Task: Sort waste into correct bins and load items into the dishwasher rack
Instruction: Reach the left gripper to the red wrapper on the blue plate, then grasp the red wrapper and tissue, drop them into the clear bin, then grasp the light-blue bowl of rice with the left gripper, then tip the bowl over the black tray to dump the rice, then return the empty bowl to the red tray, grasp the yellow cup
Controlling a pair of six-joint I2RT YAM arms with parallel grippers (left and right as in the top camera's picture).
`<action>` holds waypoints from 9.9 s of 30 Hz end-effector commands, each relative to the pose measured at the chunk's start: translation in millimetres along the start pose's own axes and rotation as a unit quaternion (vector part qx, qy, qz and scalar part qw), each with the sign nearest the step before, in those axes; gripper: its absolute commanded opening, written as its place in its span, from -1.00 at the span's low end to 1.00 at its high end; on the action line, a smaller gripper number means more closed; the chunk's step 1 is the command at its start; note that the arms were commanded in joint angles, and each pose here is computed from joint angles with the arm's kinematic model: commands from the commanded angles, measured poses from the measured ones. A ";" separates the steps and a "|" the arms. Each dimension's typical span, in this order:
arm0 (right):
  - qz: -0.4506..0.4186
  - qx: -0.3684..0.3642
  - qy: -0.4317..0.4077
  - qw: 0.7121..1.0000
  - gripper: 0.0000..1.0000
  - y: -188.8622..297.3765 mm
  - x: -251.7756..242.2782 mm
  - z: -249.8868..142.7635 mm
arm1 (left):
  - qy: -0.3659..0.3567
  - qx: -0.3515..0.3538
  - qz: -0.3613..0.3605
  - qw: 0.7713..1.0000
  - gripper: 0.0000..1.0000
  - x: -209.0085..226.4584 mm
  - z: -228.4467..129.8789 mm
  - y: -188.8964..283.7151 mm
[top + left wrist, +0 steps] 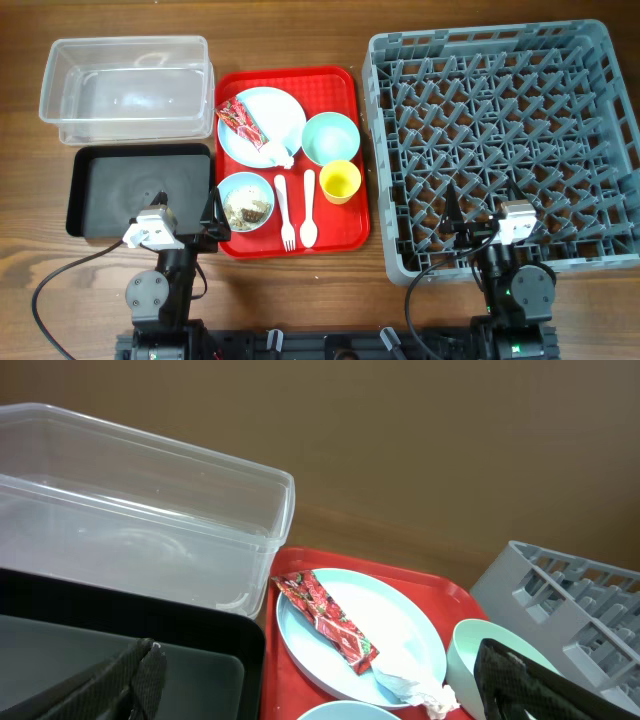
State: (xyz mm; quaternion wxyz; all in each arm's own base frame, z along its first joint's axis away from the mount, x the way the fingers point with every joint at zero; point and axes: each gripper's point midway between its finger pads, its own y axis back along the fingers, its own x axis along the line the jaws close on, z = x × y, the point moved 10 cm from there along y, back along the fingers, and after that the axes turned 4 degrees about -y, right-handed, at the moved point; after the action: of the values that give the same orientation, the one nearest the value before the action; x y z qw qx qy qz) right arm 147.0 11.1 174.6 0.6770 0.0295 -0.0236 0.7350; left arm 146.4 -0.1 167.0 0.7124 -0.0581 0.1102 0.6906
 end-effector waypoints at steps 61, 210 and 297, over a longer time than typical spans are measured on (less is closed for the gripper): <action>-0.041 0.366 -0.070 0.927 0.99 -71.4 7.5 98.6 | 0.098 0.376 0.068 0.919 0.92 -46.6 89.0 -152.8; -0.038 0.374 -0.070 0.924 1.00 -69.6 7.9 96.7 | 0.214 0.526 -0.107 0.816 -0.92 31.4 70.0 -148.5; -0.039 0.378 -0.070 0.922 0.99 -68.8 7.9 95.9 | -0.096 0.663 -0.047 0.741 -0.35 -200.7 -51.7 -166.8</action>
State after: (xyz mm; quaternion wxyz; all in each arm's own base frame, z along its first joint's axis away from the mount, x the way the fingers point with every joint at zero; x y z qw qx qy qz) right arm 214.4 16.5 262.5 0.6428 0.3350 0.2237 0.6515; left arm 307.0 -212.2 164.6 0.6215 0.4747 0.4616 0.4187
